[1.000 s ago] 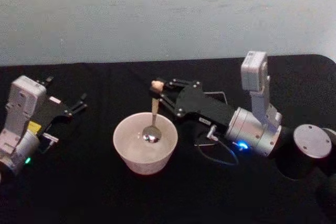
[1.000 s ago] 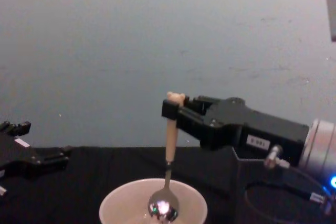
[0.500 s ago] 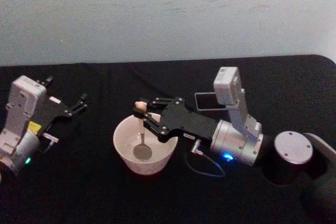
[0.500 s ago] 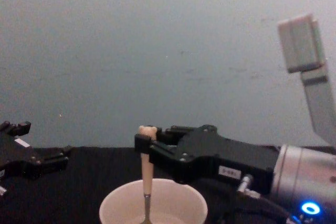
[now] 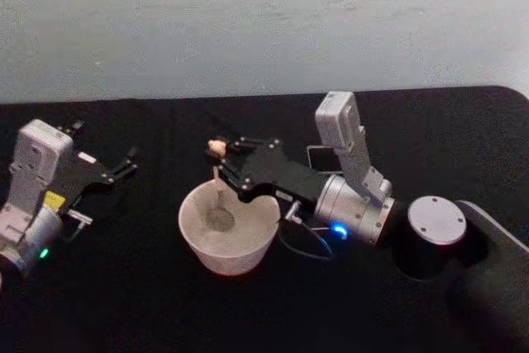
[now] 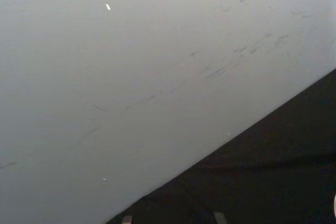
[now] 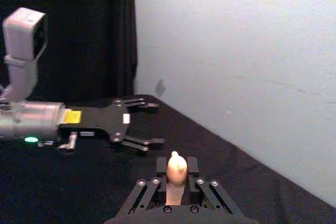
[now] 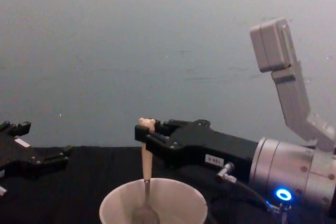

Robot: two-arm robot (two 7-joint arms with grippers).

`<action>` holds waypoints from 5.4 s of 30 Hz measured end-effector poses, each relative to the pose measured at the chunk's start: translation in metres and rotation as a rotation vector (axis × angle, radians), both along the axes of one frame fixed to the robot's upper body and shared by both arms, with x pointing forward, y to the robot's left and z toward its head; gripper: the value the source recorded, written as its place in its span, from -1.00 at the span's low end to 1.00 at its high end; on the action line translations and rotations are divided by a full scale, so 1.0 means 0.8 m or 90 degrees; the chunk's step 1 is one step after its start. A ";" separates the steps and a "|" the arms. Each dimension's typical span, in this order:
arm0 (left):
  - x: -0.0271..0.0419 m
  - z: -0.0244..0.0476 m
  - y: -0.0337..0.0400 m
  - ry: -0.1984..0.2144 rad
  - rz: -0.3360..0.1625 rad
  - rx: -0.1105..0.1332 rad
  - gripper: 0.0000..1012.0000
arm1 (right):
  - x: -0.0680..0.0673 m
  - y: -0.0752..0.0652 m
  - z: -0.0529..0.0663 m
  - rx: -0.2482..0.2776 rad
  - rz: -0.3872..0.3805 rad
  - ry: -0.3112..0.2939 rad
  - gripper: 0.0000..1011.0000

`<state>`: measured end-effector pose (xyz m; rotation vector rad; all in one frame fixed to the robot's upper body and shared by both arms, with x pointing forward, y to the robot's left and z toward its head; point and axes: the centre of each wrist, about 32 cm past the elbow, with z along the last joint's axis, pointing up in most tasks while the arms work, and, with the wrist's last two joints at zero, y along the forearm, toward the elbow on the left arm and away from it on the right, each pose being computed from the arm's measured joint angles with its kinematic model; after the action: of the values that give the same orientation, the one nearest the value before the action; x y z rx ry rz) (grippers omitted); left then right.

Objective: Pick up the stirring spoon with one hand, stir inside the cup, then place it back in its original position.

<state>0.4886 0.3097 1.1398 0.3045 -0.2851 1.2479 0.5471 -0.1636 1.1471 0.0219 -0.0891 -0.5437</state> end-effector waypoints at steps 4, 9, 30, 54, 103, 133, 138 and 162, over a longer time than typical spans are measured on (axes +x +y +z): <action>0.0000 0.0000 0.0000 0.000 0.000 0.000 0.98 | 0.003 -0.005 0.002 0.001 -0.016 -0.003 -0.58; 0.0000 0.0000 0.0000 0.000 0.000 0.000 0.98 | 0.002 -0.020 0.006 -0.002 -0.034 -0.008 -0.58; 0.0000 0.0000 0.0000 0.000 0.000 0.000 0.98 | -0.037 -0.044 0.009 -0.007 0.023 0.019 -0.58; 0.0000 0.0000 0.0000 0.000 0.000 0.000 0.98 | -0.010 -0.002 0.005 0.007 0.035 0.045 -0.58; 0.0000 0.0000 0.0000 0.000 0.000 0.000 0.98 | -0.026 0.004 0.000 -0.007 0.043 0.050 -0.58; 0.0000 0.0000 0.0000 0.000 0.000 0.000 0.98 | -0.021 -0.026 0.009 0.009 -0.011 0.047 -0.58; 0.0000 0.0000 0.0000 0.000 0.000 0.000 0.98 | -0.029 -0.028 0.011 0.016 0.012 0.054 -0.58; 0.0000 0.0000 0.0000 0.000 0.000 0.000 0.98 | -0.012 0.002 0.010 0.024 0.002 0.044 -0.58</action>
<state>0.4886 0.3097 1.1398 0.3044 -0.2851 1.2479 0.5372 -0.1618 1.1548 0.0396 -0.0111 -0.5422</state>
